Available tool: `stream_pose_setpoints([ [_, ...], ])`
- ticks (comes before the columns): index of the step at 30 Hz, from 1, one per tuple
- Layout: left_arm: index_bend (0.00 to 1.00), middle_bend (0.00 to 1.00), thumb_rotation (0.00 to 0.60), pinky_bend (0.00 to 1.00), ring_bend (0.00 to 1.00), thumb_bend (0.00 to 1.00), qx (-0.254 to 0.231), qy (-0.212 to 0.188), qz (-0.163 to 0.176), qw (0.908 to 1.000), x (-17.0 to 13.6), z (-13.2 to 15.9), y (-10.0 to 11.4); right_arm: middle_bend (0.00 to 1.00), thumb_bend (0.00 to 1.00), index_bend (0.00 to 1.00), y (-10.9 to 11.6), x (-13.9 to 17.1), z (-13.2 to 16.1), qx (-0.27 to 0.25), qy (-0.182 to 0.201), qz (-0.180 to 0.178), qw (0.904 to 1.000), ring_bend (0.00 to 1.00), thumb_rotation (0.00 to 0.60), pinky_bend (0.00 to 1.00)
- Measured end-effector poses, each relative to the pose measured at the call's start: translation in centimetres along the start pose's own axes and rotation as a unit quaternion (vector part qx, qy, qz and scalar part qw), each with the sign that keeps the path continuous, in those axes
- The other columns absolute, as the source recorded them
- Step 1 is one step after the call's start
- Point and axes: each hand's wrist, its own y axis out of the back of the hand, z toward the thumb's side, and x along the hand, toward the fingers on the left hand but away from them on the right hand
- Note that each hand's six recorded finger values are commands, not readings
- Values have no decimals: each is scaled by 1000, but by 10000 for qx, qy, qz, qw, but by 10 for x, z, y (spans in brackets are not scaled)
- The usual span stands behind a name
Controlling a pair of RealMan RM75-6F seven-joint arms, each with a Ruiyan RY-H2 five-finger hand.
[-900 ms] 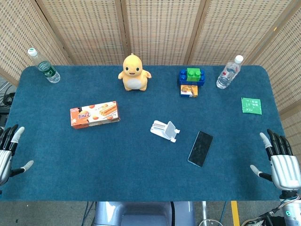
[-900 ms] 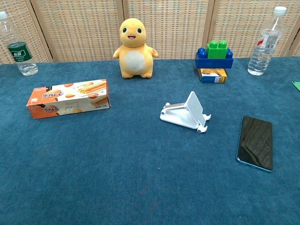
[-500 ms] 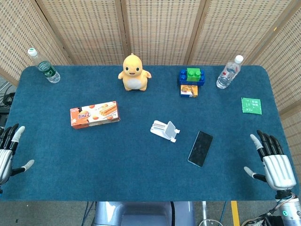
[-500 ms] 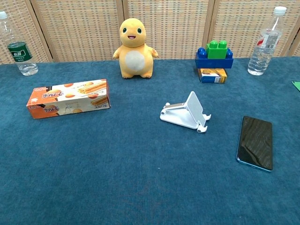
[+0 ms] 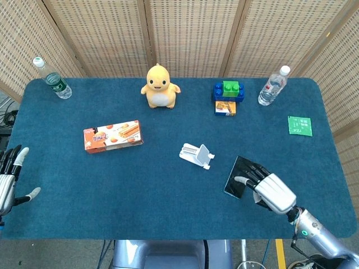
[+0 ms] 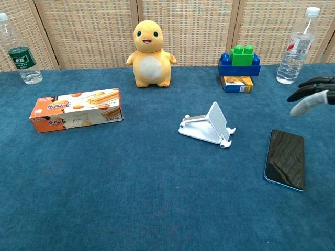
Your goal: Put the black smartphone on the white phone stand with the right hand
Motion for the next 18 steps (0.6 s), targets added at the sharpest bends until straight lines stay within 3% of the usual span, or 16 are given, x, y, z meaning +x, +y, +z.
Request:
stream_pose_setpoints([
  [9, 0, 0, 600, 0, 0, 0, -13, 71, -2, 10000, -1, -4, 0, 164, 1000, 250, -41, -36, 16, 222, 248, 627, 9975, 68, 600, 156],
  [18, 0, 0, 600, 0, 0, 0, 2, 84, -3, 10000, -1, -4, -1, 164, 1000, 250, -69, -50, 20, 238, 69, 914, 9955, 68, 600, 155],
])
